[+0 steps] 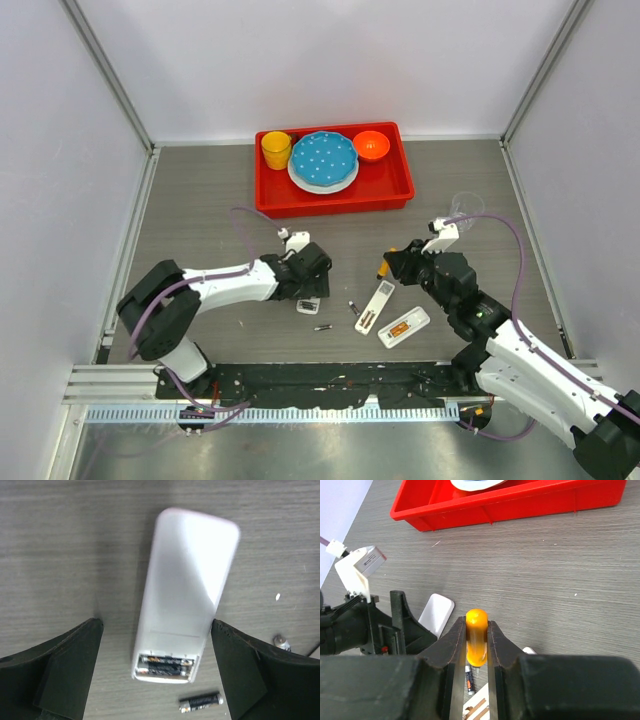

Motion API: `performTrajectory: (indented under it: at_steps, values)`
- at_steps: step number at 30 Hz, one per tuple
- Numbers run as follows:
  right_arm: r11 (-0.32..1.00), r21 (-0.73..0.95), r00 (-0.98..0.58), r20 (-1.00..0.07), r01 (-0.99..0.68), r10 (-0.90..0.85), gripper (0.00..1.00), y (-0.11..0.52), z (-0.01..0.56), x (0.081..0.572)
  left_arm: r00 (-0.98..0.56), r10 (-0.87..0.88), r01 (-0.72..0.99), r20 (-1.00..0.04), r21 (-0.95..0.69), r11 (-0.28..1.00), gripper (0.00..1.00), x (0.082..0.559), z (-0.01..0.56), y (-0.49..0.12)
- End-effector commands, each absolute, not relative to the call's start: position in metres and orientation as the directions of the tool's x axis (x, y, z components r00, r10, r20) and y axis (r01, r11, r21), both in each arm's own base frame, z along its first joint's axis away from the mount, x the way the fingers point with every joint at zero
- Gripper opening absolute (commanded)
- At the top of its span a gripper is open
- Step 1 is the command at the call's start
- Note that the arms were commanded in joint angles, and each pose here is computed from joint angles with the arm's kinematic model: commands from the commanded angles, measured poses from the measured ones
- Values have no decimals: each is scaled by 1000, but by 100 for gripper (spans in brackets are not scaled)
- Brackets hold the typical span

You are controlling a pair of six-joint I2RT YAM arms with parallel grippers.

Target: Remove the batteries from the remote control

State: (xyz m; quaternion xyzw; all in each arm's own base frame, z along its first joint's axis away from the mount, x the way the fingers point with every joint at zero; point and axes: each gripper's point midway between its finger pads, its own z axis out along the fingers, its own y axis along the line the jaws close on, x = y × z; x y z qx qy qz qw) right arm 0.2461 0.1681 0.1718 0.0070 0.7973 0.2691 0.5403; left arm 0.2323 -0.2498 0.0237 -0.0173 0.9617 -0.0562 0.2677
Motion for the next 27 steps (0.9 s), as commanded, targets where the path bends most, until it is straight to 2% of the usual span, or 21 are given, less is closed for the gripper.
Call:
performTrajectory:
  at_steps: [1, 5, 12, 15, 21, 27]
  values:
    - [817, 470, -361, -864, -333, 350, 1, 177, 201, 250, -852, -156, -42, -499, -233, 972, 94, 224, 36, -253]
    - [805, 486, -377, -855, -341, 356, 1, 183, 198, 250, -852, -172, -11, -495, -312, 950, 94, 218, 48, -258]
    - [796, 499, -369, -850, -342, 375, 1, 185, 202, 253, -884, -190, -4, -426, -402, 916, 93, 205, 33, -272]
    - [805, 496, -348, -855, -327, 385, 1, 179, 207, 254, -897, -197, 24, -395, -491, 871, 92, 201, 35, -295]
    - [829, 482, -319, -863, -283, 392, 1, 165, 208, 252, -861, -227, 116, -456, -610, 784, 92, 213, 62, -341]
    - [836, 480, -325, -861, -266, 391, 1, 161, 204, 250, -817, -266, 154, -511, -639, 754, 93, 239, 63, -365]
